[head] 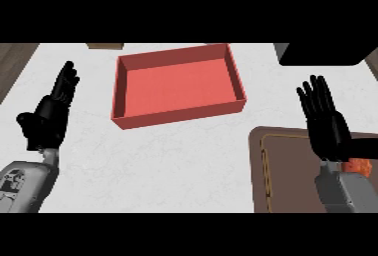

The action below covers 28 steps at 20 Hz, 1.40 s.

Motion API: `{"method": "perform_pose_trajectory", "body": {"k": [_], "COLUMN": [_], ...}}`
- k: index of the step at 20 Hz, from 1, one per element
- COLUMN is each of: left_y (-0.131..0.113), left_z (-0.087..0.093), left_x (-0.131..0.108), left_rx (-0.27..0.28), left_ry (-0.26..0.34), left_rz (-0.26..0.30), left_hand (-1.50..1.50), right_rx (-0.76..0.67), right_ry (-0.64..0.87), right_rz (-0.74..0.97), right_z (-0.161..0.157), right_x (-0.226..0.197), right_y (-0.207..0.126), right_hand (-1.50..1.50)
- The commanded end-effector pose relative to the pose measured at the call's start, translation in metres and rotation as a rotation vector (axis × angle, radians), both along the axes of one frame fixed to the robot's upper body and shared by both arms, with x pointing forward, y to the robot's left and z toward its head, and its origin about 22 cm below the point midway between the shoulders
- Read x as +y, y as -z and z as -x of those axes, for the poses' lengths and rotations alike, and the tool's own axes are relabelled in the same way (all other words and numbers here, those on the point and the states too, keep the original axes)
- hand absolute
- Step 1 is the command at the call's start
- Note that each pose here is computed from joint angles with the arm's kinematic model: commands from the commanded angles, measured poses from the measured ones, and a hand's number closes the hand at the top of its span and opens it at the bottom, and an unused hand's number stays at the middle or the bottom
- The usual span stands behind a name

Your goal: Pick the sweet potato from the tray and place it in the cardboard box

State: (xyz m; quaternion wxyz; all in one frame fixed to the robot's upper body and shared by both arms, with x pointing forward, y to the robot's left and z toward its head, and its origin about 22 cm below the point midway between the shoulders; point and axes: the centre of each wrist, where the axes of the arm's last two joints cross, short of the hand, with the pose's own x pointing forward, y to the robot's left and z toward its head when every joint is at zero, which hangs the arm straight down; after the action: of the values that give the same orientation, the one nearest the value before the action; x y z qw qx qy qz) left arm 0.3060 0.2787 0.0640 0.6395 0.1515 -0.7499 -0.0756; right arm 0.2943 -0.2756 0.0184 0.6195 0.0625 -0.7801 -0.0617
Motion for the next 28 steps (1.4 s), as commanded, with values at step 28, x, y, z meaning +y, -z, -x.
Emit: {"method": "perform_pose_trajectory", "body": {"k": [28], "left_y": [0.041], "left_z": [0.037], "left_x": [0.077], "left_rx": [0.273], "left_ry": [-0.207], "left_rz": [-0.222], "left_hand": [0.00], "right_rx": [0.127], "right_ry": [-0.298], "right_rz": [1.032], "right_z": [0.088], "right_x": [-0.268], "right_y": [-0.053], "right_hand": [-1.50]}}
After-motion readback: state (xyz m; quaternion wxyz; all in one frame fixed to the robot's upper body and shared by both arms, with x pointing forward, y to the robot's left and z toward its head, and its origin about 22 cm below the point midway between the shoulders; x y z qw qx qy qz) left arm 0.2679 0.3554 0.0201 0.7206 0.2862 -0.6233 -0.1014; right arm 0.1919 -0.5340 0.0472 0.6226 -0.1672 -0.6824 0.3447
